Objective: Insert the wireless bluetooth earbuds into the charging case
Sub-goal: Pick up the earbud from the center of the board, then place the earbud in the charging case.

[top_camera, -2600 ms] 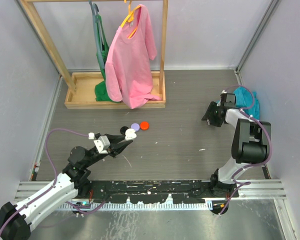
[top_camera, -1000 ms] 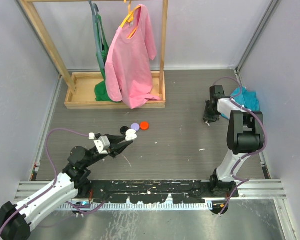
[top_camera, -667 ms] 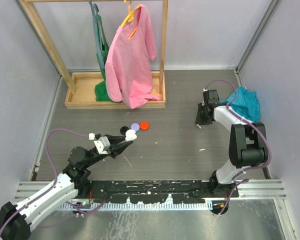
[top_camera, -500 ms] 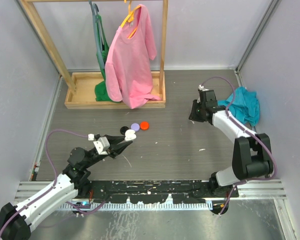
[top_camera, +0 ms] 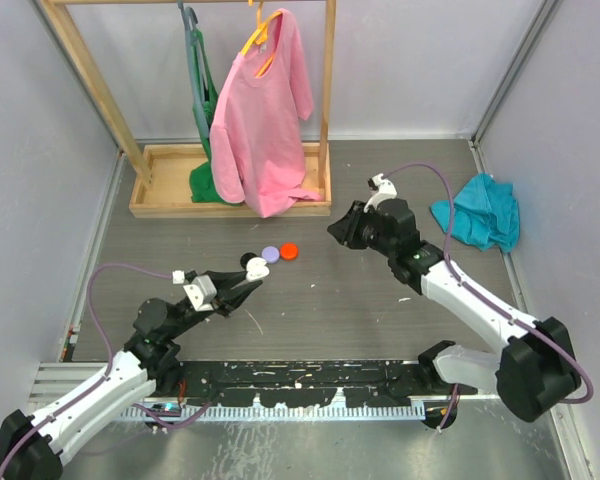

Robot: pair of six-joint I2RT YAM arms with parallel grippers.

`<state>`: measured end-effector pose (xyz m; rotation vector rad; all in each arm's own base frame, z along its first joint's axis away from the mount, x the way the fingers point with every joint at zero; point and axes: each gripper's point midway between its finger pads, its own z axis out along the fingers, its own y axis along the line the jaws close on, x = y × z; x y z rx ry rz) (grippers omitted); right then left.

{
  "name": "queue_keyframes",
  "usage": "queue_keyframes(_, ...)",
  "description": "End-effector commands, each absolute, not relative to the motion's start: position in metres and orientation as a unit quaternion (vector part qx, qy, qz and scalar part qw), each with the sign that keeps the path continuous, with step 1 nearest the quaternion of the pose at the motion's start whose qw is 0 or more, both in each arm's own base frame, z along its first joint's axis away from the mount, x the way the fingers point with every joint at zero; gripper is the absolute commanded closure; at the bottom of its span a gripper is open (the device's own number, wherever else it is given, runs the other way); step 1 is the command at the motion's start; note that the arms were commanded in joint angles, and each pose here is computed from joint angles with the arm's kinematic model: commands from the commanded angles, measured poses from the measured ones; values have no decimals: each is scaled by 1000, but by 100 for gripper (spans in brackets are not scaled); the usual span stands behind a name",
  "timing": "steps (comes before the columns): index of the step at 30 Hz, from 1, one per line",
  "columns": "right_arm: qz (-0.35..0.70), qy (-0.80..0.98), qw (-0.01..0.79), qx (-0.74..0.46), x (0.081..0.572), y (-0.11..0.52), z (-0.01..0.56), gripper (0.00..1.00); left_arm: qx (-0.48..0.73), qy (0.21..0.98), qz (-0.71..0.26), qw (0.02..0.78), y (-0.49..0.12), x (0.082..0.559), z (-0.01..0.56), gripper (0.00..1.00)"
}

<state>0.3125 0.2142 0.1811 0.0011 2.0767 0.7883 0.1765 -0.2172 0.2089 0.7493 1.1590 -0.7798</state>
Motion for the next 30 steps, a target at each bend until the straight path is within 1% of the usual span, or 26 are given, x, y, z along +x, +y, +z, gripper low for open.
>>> queue_keyframes(1,412,760,502,-3,301,243,245,80,325,485,-337,739,-211,177,232,100)
queue_keyframes(8,512,688,511,-58,254,293,286,80,327,475,-337,744,-209,174,234,100)
queue_keyframes(17,584,627,503,-112,204,338,316,79,321,473,-334,750,-207,174,235,100)
queue_keyframes(23,610,604,495,-132,182,359,319,79,319,469,-336,753,-206,173,237,100)
queue_keyframes(30,610,613,483,-139,178,375,302,79,316,466,-337,755,-205,171,239,100)
